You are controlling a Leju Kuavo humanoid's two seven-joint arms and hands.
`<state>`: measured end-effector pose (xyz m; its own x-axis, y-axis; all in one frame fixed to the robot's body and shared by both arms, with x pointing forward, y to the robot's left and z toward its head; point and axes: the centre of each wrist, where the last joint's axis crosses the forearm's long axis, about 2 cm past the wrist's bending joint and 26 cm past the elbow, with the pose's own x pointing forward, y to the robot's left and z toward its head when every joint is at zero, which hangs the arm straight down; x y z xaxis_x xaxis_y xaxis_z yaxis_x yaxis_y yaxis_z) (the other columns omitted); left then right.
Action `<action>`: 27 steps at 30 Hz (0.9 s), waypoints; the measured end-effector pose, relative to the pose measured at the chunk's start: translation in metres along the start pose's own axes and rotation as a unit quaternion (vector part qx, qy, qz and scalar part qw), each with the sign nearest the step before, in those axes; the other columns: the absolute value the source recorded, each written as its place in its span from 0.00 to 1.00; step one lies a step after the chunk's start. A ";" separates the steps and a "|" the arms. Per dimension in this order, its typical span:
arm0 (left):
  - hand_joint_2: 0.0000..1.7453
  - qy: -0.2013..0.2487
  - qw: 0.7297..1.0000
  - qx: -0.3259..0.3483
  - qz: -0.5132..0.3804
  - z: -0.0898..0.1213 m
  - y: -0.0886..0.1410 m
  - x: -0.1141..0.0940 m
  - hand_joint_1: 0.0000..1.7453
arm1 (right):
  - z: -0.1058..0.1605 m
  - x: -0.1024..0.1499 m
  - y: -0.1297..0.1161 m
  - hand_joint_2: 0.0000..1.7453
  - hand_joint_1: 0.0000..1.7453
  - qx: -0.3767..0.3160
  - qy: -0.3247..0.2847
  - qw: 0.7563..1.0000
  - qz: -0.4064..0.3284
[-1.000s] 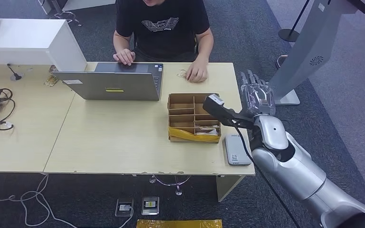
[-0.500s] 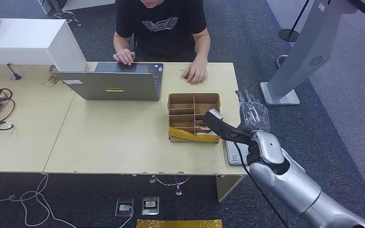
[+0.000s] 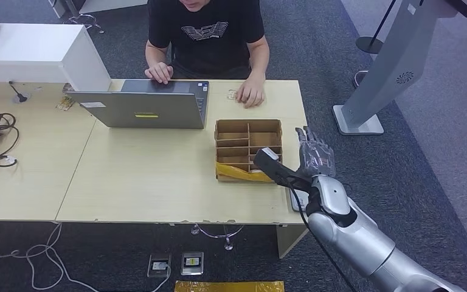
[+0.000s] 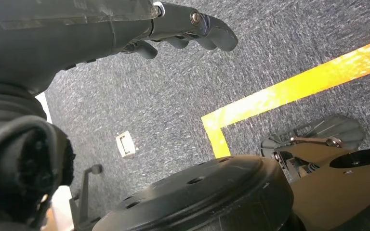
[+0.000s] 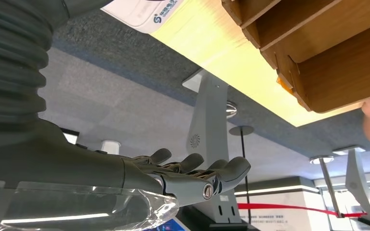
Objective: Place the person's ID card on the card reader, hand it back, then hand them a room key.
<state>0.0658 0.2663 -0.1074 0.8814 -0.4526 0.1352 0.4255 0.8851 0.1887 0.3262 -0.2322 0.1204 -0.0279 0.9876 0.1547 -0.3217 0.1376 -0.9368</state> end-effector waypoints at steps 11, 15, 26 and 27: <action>0.00 0.000 1.000 -0.004 -0.004 0.000 0.001 0.003 0.00 | -0.003 0.000 0.007 1.00 0.00 0.005 0.006 1.000 -0.003; 0.00 0.000 1.000 -0.003 -0.004 0.000 0.001 0.003 0.00 | -0.004 0.000 0.009 1.00 0.00 0.007 0.006 1.000 -0.002; 0.00 0.000 1.000 0.001 0.001 0.000 0.001 0.003 0.00 | -0.009 0.010 0.018 1.00 0.00 0.010 -0.016 1.000 -0.007; 0.00 0.000 1.000 0.002 0.001 0.000 0.002 0.003 0.00 | -0.009 0.011 0.018 1.00 0.00 0.011 -0.017 1.000 -0.007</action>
<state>0.0693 0.2663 -0.1069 0.8822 -0.4511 0.1348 0.4231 0.8852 0.1932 0.3289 -0.2186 0.1027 -0.0548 0.9825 0.1779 -0.3421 0.1489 -0.9278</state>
